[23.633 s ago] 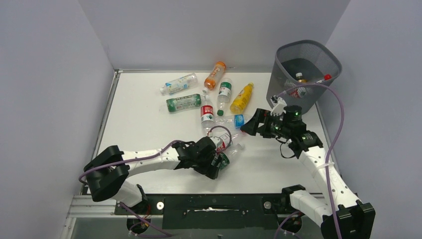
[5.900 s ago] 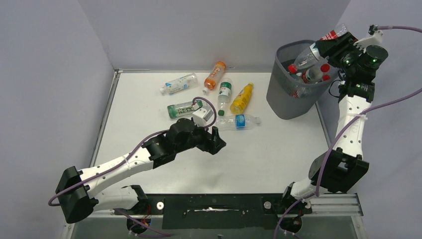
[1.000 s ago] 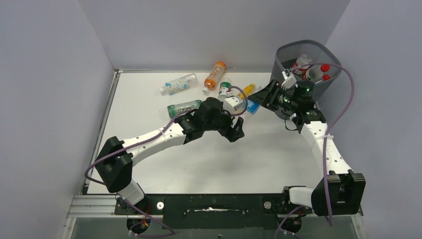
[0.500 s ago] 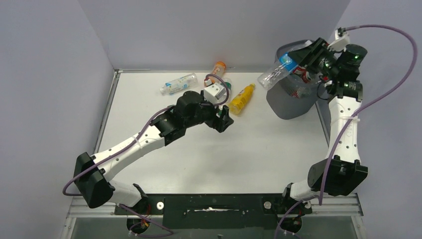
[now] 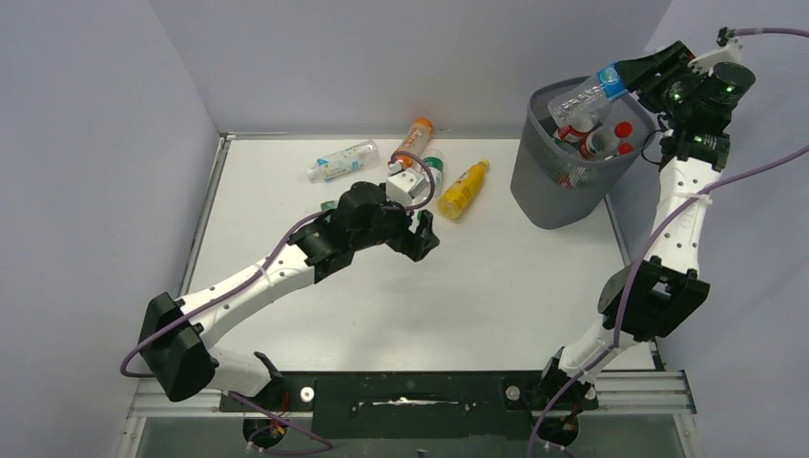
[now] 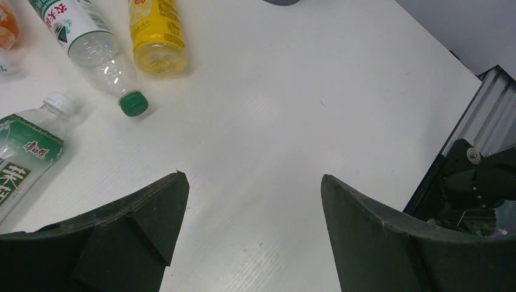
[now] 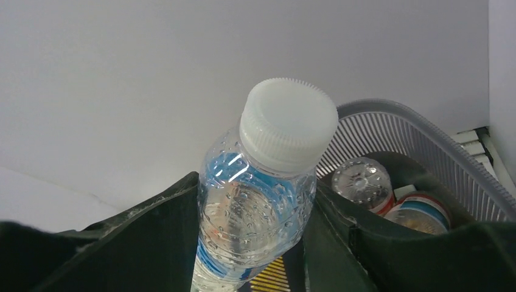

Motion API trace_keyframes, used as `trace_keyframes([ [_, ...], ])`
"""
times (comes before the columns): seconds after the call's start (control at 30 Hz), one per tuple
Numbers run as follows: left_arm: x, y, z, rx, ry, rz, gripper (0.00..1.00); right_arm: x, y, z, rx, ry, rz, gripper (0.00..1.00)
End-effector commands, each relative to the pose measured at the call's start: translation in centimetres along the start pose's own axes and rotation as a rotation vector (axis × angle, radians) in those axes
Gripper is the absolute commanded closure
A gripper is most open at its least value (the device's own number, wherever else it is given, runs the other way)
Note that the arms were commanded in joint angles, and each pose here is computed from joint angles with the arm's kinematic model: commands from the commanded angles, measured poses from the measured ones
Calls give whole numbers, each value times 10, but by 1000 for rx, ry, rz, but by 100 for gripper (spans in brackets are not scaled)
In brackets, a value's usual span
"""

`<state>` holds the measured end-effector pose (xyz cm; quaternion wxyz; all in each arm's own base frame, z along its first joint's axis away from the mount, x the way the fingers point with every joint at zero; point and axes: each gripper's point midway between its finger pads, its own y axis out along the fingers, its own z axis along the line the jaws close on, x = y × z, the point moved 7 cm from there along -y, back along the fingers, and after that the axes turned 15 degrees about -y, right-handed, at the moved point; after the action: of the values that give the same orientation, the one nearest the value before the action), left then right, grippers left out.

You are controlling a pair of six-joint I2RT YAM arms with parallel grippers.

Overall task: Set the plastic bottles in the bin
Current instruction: Place the plastic bottle in the trash bin.

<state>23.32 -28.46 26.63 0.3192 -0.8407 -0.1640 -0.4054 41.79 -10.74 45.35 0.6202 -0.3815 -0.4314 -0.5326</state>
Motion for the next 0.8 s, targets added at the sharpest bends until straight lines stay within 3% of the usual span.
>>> trace_keyframes([
  [0.0, 14, -10, -7, -41, -5, -66, 20, 22, 13, -1, -7, -67, -118, 46],
  [0.13, 10, -8, -6, -47, -11, -58, 20, 10, 35, -10, -15, -73, -93, 43],
  [0.27, 7, -6, -5, -54, -20, -53, 20, 3, 49, -5, -31, -113, -51, 18],
  [0.37, 4, -3, -4, -55, -26, -46, 20, -2, 47, 1, -57, -143, -25, 8],
  [0.6, 2, 9, -2, -50, -30, -26, 20, 1, 18, 12, -97, -168, -12, 4],
  [0.77, 9, 37, 4, 10, -27, 12, 20, 1, -26, 19, -172, -162, 1, 1],
])
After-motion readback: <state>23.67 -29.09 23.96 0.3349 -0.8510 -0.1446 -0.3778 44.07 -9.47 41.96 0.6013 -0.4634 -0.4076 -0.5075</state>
